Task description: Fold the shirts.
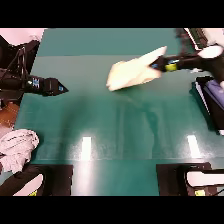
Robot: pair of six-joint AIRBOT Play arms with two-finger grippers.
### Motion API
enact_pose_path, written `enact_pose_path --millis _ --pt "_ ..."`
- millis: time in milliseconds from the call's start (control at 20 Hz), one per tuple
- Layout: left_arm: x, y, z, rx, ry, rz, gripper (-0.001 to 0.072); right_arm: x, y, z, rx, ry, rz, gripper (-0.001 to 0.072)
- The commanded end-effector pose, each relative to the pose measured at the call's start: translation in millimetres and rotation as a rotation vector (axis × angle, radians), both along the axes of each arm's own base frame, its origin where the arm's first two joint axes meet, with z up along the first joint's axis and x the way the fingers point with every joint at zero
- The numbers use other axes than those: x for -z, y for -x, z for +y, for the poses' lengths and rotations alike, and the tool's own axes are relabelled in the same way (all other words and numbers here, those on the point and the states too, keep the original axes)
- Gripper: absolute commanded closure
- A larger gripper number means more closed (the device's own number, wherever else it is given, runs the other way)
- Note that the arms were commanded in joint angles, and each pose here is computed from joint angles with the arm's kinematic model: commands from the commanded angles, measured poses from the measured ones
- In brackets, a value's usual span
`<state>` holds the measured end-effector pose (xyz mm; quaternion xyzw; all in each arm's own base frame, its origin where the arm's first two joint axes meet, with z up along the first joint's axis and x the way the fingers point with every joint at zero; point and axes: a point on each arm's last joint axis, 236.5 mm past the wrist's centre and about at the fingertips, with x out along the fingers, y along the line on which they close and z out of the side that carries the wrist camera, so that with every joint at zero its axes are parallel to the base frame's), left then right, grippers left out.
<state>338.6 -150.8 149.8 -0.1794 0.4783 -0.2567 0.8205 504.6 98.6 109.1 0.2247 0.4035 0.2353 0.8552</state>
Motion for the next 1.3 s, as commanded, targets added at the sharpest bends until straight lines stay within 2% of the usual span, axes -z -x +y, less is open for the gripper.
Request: enact_pose_path --millis 0,150,300,500,850,1000,1250 --pt "-14.3 -6.7 -11.9 -0.015 0.086 -0.027 0.0479 -17.9 -11.7 -141.6 0.264 0.085 -0.090 0.0689" --pt "-15.6 -6.0 -13.7 -0.012 0.096 -0.025 0.0479 -10.4 -10.5 -231.2 0.442 0.116 -0.112 0.0689" --pt "-15.6 -6.1 -13.7 -0.015 0.097 -0.023 0.0479 2.9 -2.8 -283.8 0.546 0.127 -0.100 0.0689" --pt "-15.5 -6.0 -13.6 -0.015 0.097 -0.022 0.0479 -10.9 -3.8 -305.4 0.566 0.179 -0.159 0.0689" --pt "-15.4 -6.0 -13.5 -0.012 0.095 -0.024 0.0479 -110.6 -7.0 -308.7 0.507 0.313 -0.306 0.0689" --pt "-14.8 -4.9 -13.7 -0.008 0.093 -0.021 0.0479 -132.7 9.0 -326.7 0.597 0.376 -0.260 0.0689" --pt "-13.2 -2.6 -13.6 0.005 0.084 -0.019 0.0479 -150.2 61.0 -364.9 0.761 0.580 -0.161 0.0688"
